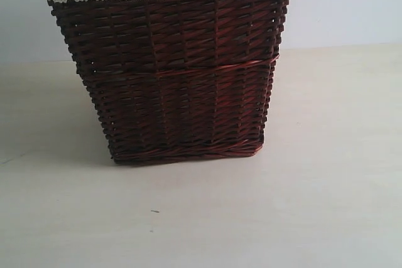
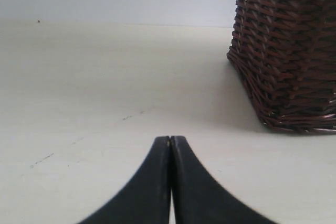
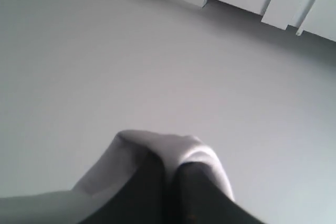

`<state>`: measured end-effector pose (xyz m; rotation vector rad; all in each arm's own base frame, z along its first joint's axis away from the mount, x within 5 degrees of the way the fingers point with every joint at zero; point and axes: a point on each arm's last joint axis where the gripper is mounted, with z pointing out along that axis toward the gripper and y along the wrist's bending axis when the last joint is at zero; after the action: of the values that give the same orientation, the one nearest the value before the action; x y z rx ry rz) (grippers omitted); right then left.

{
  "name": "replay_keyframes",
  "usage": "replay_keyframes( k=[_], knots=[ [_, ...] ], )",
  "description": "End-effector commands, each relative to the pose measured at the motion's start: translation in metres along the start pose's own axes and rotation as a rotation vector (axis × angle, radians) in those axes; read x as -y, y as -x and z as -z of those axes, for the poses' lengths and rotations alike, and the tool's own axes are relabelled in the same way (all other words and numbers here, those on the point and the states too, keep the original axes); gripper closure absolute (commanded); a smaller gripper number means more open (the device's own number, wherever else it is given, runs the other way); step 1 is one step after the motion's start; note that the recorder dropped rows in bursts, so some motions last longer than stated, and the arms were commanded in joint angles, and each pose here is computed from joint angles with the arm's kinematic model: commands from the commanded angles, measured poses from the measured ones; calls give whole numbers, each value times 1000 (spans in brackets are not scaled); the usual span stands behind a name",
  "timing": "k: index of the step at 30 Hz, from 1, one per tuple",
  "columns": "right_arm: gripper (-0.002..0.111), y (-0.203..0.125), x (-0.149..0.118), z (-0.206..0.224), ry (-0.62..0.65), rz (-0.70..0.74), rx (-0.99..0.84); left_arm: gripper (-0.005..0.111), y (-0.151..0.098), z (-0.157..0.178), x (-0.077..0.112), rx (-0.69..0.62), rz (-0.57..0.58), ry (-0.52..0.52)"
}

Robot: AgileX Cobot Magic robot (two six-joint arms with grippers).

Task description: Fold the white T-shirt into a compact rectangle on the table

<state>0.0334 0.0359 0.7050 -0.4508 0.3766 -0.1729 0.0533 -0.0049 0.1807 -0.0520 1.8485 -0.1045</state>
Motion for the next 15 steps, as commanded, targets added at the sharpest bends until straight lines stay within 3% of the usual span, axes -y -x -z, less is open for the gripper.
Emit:
replay_keyframes(
  k=[1,4,9,12,15],
  knots=[
    [108,-47,-11,-9,112,-13,-190,107,0,0,0,9,-7,-7],
    [108,-94,-29,-9,271,-147,-423,107,0,0,0,9,-7,-7],
    [108,-175,-80,17,721,-474,-805,107,0,0,0,9,-7,-7],
    [108,-222,-108,35,781,-694,-933,107,0,0,0,9,-7,-7],
    [108,-249,-142,60,909,-739,-974,107,0,0,0,9,-7,-7]
  ],
)
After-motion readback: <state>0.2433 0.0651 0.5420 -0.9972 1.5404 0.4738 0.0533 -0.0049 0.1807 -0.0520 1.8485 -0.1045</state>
